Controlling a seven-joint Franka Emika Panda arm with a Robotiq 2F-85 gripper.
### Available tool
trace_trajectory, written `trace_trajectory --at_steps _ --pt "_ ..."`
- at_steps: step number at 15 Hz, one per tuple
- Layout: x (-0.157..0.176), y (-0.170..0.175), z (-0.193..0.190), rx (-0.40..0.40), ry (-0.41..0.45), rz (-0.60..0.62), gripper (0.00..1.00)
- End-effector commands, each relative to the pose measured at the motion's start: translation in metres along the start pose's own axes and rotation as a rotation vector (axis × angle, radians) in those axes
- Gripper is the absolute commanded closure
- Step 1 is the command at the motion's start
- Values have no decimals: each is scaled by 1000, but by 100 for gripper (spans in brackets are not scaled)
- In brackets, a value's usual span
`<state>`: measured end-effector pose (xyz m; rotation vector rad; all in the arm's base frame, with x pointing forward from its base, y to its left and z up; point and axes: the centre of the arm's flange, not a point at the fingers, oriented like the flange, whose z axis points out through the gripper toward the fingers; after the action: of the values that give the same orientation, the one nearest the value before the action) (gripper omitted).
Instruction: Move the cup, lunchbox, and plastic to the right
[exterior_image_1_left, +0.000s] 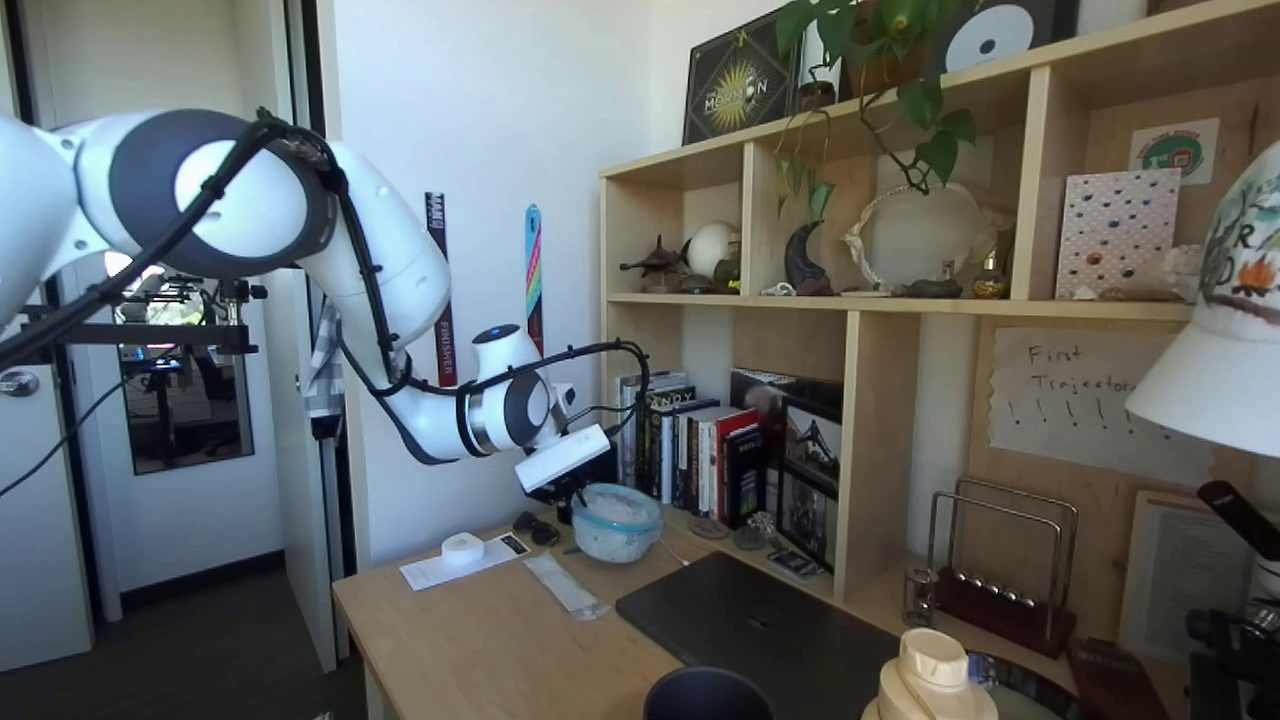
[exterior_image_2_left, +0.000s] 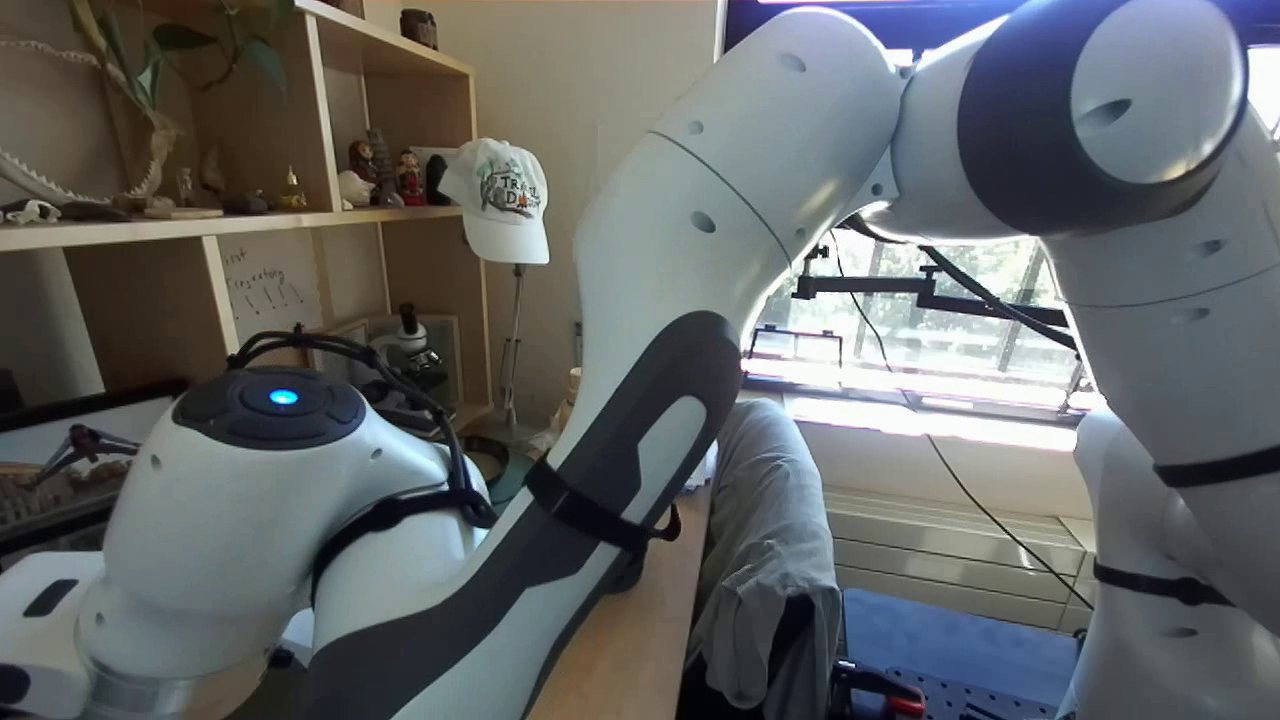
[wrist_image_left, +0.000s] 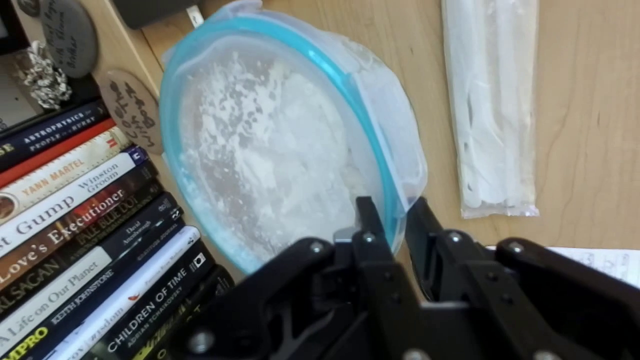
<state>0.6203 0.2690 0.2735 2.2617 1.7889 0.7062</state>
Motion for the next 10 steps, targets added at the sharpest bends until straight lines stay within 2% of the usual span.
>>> trace_trajectory --at_steps 1,5,10 --pt "-1 14 -53 6 -57 11 90" --pt "-19 17 -75 54 -168 90 90" --pt "-74 11 -98 82 -326 249 90"
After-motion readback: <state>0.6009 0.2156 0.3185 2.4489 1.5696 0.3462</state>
